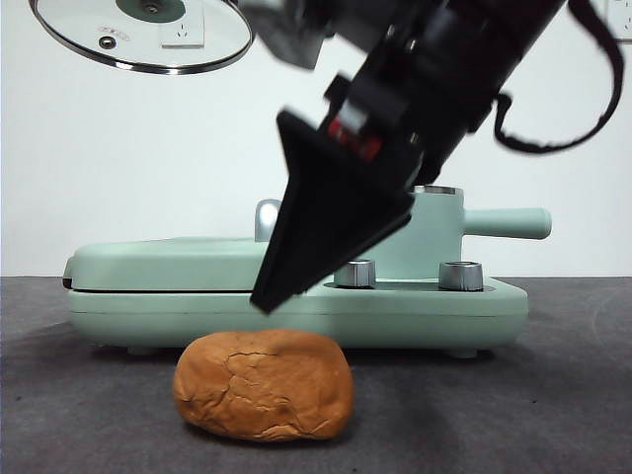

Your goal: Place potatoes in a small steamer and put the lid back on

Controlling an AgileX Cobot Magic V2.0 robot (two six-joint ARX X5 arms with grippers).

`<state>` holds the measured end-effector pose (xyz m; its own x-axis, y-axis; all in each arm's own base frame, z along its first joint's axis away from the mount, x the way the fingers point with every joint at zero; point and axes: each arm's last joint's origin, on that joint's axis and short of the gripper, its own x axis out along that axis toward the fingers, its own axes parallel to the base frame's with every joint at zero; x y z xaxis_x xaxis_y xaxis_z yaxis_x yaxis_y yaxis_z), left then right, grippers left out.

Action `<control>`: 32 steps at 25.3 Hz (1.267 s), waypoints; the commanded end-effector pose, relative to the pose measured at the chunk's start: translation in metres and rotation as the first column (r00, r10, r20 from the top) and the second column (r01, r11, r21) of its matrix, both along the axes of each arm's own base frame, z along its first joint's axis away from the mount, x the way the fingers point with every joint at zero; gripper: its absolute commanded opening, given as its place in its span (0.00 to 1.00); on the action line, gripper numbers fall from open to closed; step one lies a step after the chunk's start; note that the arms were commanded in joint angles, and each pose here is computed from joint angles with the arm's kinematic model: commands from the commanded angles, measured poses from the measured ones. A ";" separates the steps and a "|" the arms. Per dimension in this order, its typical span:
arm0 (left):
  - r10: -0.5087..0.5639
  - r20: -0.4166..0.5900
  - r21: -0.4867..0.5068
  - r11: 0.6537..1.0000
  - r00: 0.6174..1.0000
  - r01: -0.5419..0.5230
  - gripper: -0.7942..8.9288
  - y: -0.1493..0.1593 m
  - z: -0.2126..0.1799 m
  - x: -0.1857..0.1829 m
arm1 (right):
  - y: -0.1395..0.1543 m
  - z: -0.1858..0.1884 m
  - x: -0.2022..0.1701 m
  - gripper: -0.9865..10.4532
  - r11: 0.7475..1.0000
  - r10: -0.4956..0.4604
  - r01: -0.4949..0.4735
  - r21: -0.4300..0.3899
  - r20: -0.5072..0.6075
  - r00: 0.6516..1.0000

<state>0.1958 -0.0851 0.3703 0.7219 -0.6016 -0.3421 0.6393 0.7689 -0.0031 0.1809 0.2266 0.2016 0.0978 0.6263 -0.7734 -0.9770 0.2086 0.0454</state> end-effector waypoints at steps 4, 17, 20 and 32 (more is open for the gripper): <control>-0.007 0.050 -0.013 1.000 0.999 0.007 0.09 0.000 0.008 -0.001 | 0.012 -0.013 0.004 0.38 0.999 0.044 -0.044 -0.021 0.005 0.999; -0.008 0.051 -0.010 1.000 0.999 0.008 0.09 0.000 0.008 0.000 | 0.021 -0.022 0.001 0.38 0.996 0.077 -0.076 -0.049 0.034 0.996; -0.008 0.051 -0.010 1.000 0.999 0.008 0.09 0.000 0.008 0.000 | 0.020 -0.022 0.001 0.38 0.996 0.078 -0.076 -0.049 0.034 0.996; -0.008 0.051 -0.010 1.000 0.999 0.008 0.09 -0.001 0.008 0.000 | 0.022 -0.034 -0.001 0.25 0.995 0.031 -0.036 -0.093 -0.052 0.998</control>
<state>0.1958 -0.0851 0.3703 0.7219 -0.6016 -0.3421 0.6403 0.7681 0.0005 0.1814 0.2433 0.1661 0.0453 0.5502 -0.8338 -0.9812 0.1811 0.0661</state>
